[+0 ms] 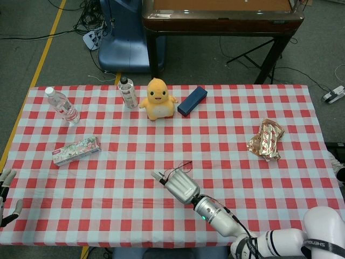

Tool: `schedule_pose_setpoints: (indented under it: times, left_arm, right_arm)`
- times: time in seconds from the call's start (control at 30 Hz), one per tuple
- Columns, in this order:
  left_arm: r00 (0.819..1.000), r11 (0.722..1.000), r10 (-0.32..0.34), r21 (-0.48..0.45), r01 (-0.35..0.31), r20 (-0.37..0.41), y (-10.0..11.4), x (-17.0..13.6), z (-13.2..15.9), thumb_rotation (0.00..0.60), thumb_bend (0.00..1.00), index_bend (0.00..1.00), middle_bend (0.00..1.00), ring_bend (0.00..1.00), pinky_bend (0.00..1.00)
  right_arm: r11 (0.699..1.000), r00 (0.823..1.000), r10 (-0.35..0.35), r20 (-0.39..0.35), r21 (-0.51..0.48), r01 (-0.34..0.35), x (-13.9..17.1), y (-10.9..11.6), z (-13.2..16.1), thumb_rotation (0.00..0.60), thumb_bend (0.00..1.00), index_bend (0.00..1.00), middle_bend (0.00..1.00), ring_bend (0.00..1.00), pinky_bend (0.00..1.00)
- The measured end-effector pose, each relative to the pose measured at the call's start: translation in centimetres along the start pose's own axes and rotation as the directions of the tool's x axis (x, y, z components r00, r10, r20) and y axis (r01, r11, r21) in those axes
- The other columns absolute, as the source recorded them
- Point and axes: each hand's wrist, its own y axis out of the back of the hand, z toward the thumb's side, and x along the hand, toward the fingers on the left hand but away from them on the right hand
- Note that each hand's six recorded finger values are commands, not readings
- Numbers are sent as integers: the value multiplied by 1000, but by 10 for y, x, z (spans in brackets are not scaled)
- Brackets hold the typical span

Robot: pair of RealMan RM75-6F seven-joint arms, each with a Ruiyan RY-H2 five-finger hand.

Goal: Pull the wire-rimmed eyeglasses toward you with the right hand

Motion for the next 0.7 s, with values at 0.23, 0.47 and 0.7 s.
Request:
schedule_pose_setpoints:
  times: [0.23, 0.47, 0.7]
  left_arm:
    - [1000, 1000, -6, 1, 6, 2, -2, 0, 0, 600, 451, 1, 0, 10, 0]
    - [1000, 1000, -10, 1, 10, 4, -3, 1, 1, 600, 451, 1, 0, 10, 0]
    - [1000, 1000, -11, -1, 11, 5, -4, 0, 1, 600, 451, 1, 0, 10, 0]
  right_arm:
    - [1000, 997, 31, 68, 1, -31, -1, -6, -12, 600, 848, 0, 971, 1000, 911]
    - [995, 990, 88, 114, -57, -82, -1, -17, -25, 600, 848, 0, 971, 1000, 912]
    - [983, 981, 151, 126, -127, -135, -1, -30, -35, 600, 848, 0, 971, 1000, 913]
